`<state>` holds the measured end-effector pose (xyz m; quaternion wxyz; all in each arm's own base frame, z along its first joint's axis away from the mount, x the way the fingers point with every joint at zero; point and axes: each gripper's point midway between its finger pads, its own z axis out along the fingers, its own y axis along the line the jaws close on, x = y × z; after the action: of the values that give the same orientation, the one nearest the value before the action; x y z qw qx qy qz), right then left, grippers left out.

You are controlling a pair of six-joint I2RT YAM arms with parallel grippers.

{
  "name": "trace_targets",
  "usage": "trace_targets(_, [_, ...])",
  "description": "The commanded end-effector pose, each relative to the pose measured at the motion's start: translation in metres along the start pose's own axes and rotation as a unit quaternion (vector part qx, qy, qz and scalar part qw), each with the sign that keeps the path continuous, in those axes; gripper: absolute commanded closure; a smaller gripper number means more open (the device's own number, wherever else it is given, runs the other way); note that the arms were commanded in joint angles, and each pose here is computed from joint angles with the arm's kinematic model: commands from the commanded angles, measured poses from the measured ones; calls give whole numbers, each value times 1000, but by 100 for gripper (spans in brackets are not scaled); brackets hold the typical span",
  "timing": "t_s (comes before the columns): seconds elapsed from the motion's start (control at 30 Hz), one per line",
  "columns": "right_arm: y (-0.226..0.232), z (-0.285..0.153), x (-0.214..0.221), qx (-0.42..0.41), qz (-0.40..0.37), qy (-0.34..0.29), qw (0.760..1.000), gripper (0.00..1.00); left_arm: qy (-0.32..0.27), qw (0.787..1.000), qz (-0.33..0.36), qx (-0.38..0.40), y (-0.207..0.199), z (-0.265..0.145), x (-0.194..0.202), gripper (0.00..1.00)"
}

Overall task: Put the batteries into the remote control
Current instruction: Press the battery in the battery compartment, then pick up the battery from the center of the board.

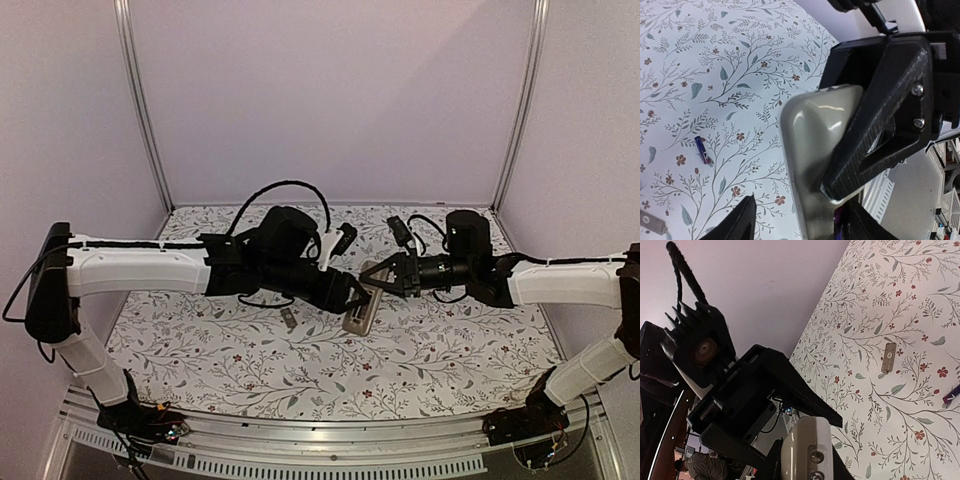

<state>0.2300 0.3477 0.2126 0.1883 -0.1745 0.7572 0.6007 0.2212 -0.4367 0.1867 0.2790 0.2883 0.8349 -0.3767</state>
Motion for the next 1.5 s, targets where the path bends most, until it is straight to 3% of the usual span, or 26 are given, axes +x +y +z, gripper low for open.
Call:
trace_targets(0.0, [17, -1, 3, -17, -18, 14, 1000, 100, 8, 999, -3, -50, 17, 10, 4, 44])
trace_targets(0.27, [21, -7, -1, -21, -27, 7, 999, 100, 34, 996, -8, -79, 35, 13, 24, 69])
trace_targets(0.33, [19, -11, -4, -19, -27, 1, 999, 100, 37, 996, -8, -75, 35, 14, 25, 69])
trace_targets(0.37, [19, -14, -6, -17, -26, -3, 1000, 100, 36, 997, -4, -73, 34, 14, 24, 64])
trace_targets(0.43, [14, -16, -7, -13, -21, -6, 1000, 100, 32, 998, 12, -59, 27, 14, 18, 43])
trace_targets(0.57, [-2, -22, -7, 1, -8, -11, 1000, 100, 6, 999, 34, -38, 13, 7, -3, 20])
trace_targets(0.73, [-28, -46, -8, 24, 3, -31, 999, 100, -25, 997, 46, -57, 24, -14, -29, 13])
trace_targets(0.9, [-37, -76, -11, 33, -12, -60, 998, 100, -13, 995, 30, -92, 62, -22, -32, 17])
trace_targets(1.03, [-26, -87, -10, 30, -47, -73, 996, 100, 40, 991, 27, -128, 89, -4, -13, 22])
trace_targets(1.47, [-15, -102, -2, 50, -86, -80, 992, 100, 168, 972, 22, -165, 103, 73, 23, 44])
